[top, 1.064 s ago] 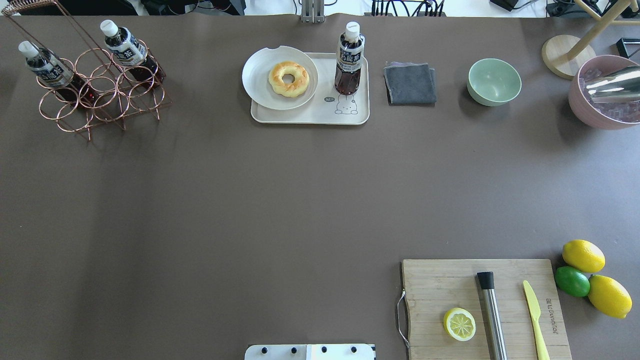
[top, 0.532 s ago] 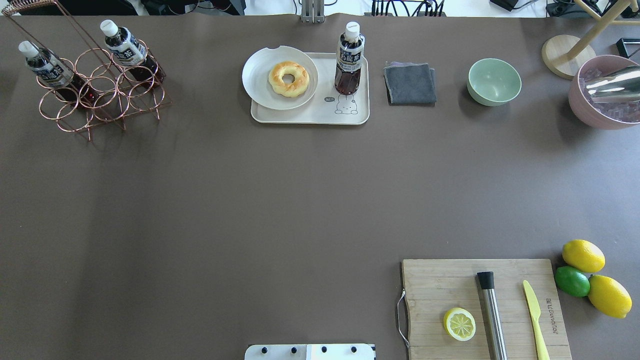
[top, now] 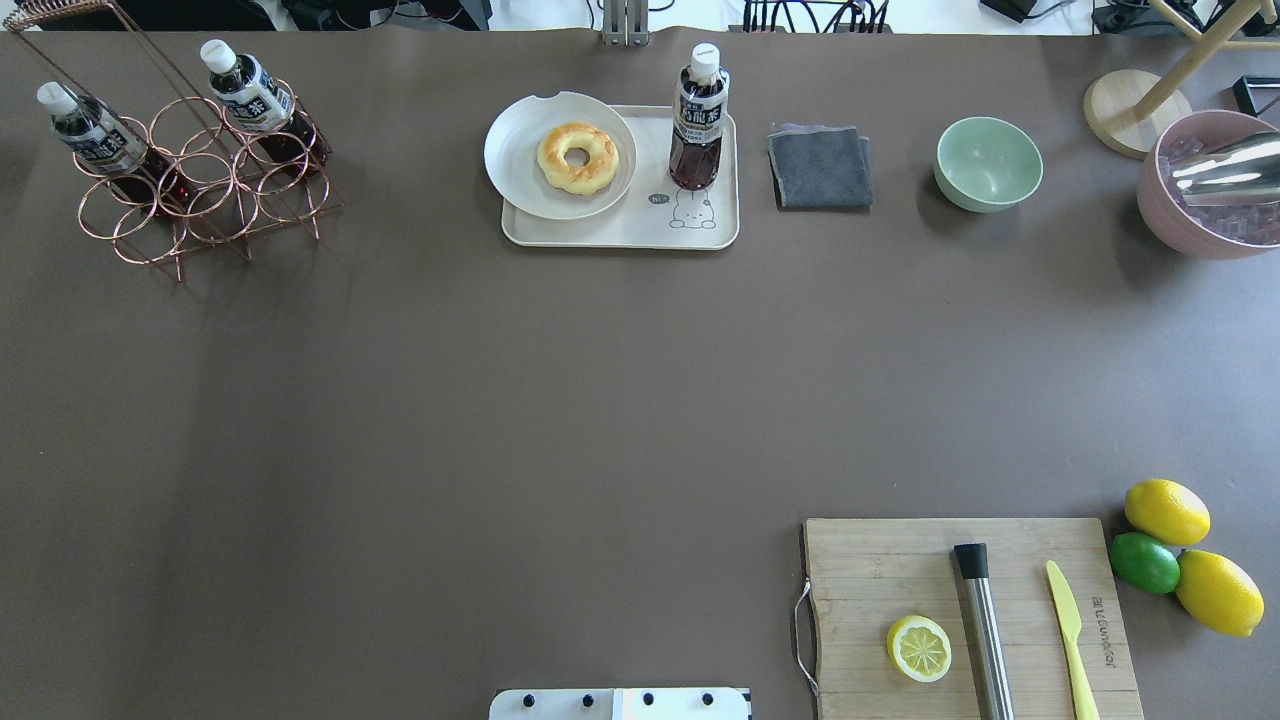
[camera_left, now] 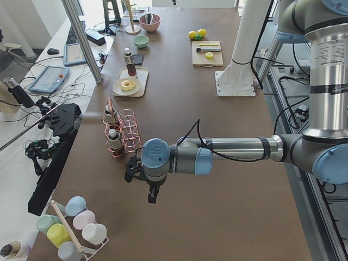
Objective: Place tea on tray
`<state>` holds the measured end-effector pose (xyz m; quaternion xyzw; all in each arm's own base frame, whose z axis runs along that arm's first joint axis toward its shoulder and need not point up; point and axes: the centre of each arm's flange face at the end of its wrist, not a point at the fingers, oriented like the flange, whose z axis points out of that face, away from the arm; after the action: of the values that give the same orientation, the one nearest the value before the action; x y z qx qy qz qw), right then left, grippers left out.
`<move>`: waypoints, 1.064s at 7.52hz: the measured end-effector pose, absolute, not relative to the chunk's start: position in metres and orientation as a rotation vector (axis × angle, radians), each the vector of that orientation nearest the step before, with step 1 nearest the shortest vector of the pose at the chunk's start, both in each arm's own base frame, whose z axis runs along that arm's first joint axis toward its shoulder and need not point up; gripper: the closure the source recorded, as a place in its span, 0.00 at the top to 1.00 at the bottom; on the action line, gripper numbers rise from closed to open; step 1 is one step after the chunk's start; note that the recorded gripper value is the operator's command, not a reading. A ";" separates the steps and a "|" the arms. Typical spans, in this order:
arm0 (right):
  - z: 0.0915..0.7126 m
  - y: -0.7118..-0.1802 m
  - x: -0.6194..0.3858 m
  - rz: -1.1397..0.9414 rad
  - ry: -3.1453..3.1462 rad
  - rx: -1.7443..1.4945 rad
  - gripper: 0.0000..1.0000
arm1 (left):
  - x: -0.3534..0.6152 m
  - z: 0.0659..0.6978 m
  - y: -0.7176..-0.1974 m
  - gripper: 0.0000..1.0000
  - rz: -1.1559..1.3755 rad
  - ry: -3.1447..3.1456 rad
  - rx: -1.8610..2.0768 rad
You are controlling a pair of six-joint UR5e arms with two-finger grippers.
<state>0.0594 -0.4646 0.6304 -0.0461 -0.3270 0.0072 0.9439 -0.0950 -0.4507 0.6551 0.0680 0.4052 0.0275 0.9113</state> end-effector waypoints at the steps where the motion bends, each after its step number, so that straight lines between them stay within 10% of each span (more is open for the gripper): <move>1: 0.630 -0.465 0.059 0.015 -0.666 -0.094 1.00 | -0.095 0.655 -0.450 0.99 0.057 0.836 0.140; 8: 0.630 -0.465 0.059 0.015 -0.666 -0.094 1.00 | -0.096 0.661 -0.445 0.99 0.054 0.834 0.139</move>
<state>0.0593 -0.4649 0.6304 -0.0461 -0.3270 0.0071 0.9439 -0.0957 -0.4451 0.6615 0.0674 0.4047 0.0261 0.9116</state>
